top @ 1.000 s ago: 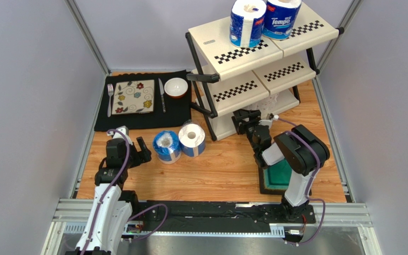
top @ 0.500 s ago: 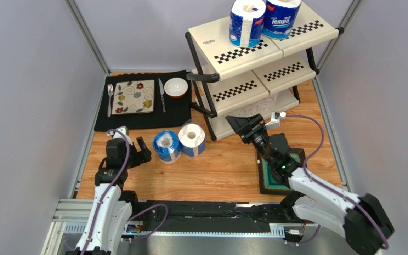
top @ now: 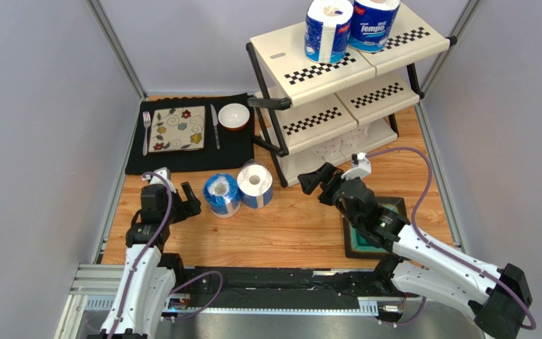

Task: Place and organize the paper towels onto the shelf

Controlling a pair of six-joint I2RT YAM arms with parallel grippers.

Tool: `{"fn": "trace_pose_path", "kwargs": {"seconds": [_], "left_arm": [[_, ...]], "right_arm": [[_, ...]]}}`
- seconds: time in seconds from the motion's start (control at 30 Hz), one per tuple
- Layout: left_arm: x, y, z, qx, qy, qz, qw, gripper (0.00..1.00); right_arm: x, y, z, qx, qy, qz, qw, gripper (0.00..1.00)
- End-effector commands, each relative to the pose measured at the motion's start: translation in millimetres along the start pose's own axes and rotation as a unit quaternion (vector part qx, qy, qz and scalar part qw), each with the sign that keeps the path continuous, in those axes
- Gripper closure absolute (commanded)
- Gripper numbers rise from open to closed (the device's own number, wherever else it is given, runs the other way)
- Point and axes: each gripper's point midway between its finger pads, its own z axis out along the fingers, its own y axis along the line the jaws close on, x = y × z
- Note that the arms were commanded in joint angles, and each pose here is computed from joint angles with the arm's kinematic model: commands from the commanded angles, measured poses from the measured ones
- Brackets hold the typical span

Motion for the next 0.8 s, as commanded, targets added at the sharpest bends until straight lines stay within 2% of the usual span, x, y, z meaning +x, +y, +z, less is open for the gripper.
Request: {"fn": "trace_pose_path", "kwargs": {"seconds": [0.0, 0.2, 0.37, 0.5, 0.77], "left_arm": [[-7, 0, 0, 0.001, -0.016, 0.008, 1.0, 0.05], [-7, -1, 0, 0.004, -0.016, 0.008, 1.0, 0.05], [-6, -1, 0, 0.003, -0.015, 0.008, 1.0, 0.05], [-6, -2, 0, 0.005, -0.015, 0.008, 1.0, 0.05], [-6, 0, 1, 0.001, -0.014, 0.008, 1.0, 0.05]], "right_arm": [[-20, 2, 0, 0.053, -0.009, -0.063, 0.997, 0.02], [0, 23, -5, 0.031, 0.007, -0.112, 0.993, 0.01], [22, 41, 4, 0.017, 0.007, -0.08, 0.997, 0.01], [27, 56, 14, 0.04, -0.046, -0.045, 0.997, 0.01], [51, 84, 54, 0.07, -0.078, 0.011, 0.994, 0.0]]}}
